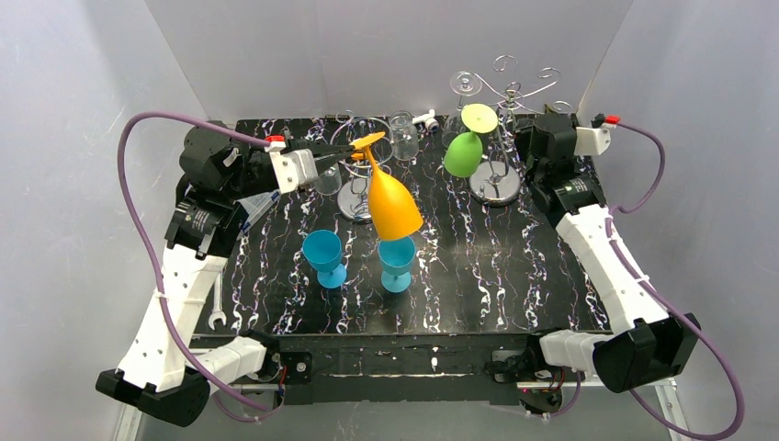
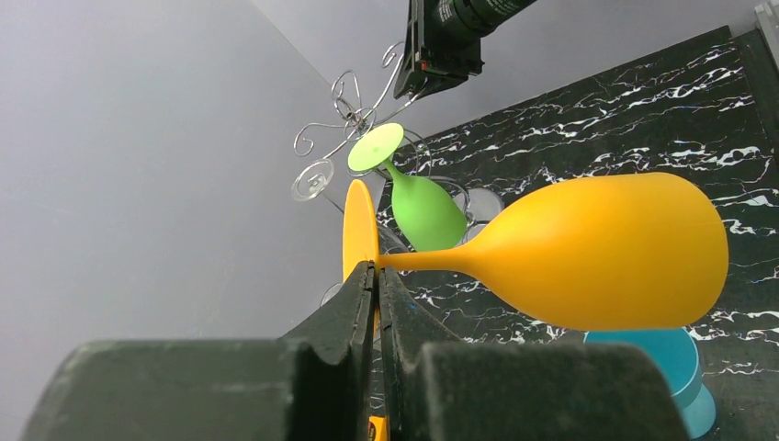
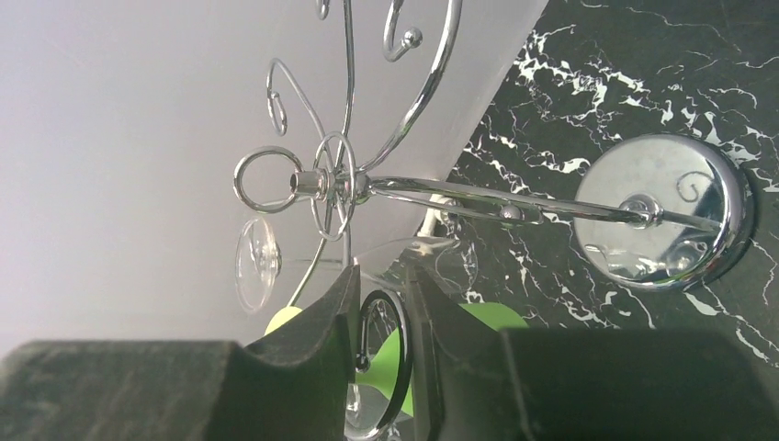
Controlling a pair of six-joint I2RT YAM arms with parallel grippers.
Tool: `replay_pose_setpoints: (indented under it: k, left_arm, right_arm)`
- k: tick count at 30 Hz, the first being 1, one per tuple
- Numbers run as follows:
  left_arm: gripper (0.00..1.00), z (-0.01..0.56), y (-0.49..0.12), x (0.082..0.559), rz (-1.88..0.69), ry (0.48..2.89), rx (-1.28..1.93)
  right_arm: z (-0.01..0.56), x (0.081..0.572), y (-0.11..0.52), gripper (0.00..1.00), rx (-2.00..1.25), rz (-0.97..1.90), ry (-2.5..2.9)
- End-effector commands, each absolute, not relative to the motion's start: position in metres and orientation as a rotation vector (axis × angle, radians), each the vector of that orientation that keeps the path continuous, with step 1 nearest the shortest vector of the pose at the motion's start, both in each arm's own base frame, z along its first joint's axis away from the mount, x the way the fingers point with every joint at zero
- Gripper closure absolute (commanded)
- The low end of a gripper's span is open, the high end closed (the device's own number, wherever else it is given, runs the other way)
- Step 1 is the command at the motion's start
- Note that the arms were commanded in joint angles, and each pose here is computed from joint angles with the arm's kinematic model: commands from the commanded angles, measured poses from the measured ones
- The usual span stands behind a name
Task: Place the wine glass upside down on the wine glass rack
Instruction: Adjust the wine rack at the center of the board.
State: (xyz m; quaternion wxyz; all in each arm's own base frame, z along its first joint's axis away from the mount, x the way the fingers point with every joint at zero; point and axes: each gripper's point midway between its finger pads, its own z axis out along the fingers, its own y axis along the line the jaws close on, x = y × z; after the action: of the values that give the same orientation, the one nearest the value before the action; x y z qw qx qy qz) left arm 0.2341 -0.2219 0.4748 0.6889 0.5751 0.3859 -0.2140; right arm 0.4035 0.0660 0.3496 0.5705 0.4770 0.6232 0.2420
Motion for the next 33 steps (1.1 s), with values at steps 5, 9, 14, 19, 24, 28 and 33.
replay_pose_setpoints:
  k: [5, 9, 14, 19, 24, 28, 33]
  left_arm:
    - [1.0, 0.478, -0.223, 0.227, -0.492, 0.84, 1.295]
    - [1.0, 0.478, -0.224, 0.227, -0.498, 0.84, 1.295]
    - [1.0, 0.478, -0.223, 0.228, -0.494, 0.847, 1.293]
    - [1.0, 0.477, -0.222, 0.227, -0.492, 0.852, 1.293]
    - [1.0, 0.477, -0.222, 0.226, -0.498, 0.851, 1.295]
    - [1.0, 0.478, -0.223, 0.226, -0.5, 0.85, 1.296]
    - [1.0, 0.476, -0.222, 0.226, -0.498, 0.855, 1.296]
  right_arm:
    - [0.387, 0.395, 0.038, 0.71, 1.23, 0.505, 1.24]
    - [0.402, 0.393, 0.037, 0.48, 1.172, 0.464, 1.245]
    - [0.419, 0.389, 0.038, 0.24, 1.073, 0.434, 1.28]
    - [0.407, 0.392, 0.025, 0.06, 0.996, 0.418, 1.462]
    - [0.381, 0.396, 0.005, 0.04, 0.974, 0.532, 1.568]
    - [0.37, 0.418, -0.006, 0.08, 0.936, 0.717, 1.623]
    - [0.38, 0.441, -0.003, 0.09, 0.817, 0.788, 1.662]
